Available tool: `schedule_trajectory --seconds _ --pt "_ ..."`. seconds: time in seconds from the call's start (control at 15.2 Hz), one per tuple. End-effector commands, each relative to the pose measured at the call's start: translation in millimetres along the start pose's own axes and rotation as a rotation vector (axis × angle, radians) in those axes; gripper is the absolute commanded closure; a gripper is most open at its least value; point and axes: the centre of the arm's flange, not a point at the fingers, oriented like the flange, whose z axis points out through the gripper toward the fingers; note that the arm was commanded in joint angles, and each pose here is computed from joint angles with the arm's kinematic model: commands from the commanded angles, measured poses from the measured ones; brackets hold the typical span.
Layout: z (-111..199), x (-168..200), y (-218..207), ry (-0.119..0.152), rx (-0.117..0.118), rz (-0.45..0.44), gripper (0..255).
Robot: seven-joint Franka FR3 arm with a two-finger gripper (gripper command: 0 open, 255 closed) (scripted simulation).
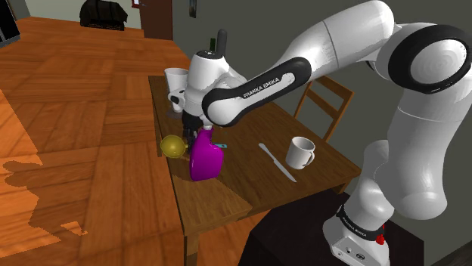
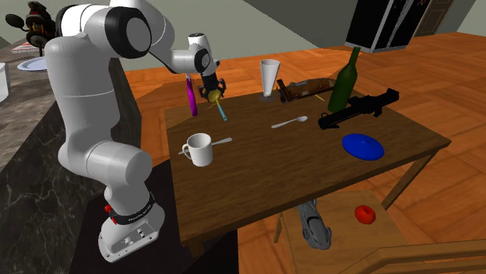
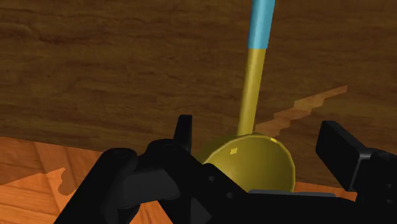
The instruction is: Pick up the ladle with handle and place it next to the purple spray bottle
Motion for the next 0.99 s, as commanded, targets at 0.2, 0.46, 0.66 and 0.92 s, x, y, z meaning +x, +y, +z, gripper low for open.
schedule_trajectory --seconds 0.2,0.46,0.66,0.92 --pt "2.6 -2.4 -11.7 -0.028 0.019 -0.006 0" --pt "-34.2 -1.3 -11.0 -0.028 0.019 -0.006 0" --pt "-34.2 -1.3 -11.0 -0.028 0.019 -0.006 0" --pt "-34.2 -1.3 -11.0 -0.028 0.019 -0.006 0"
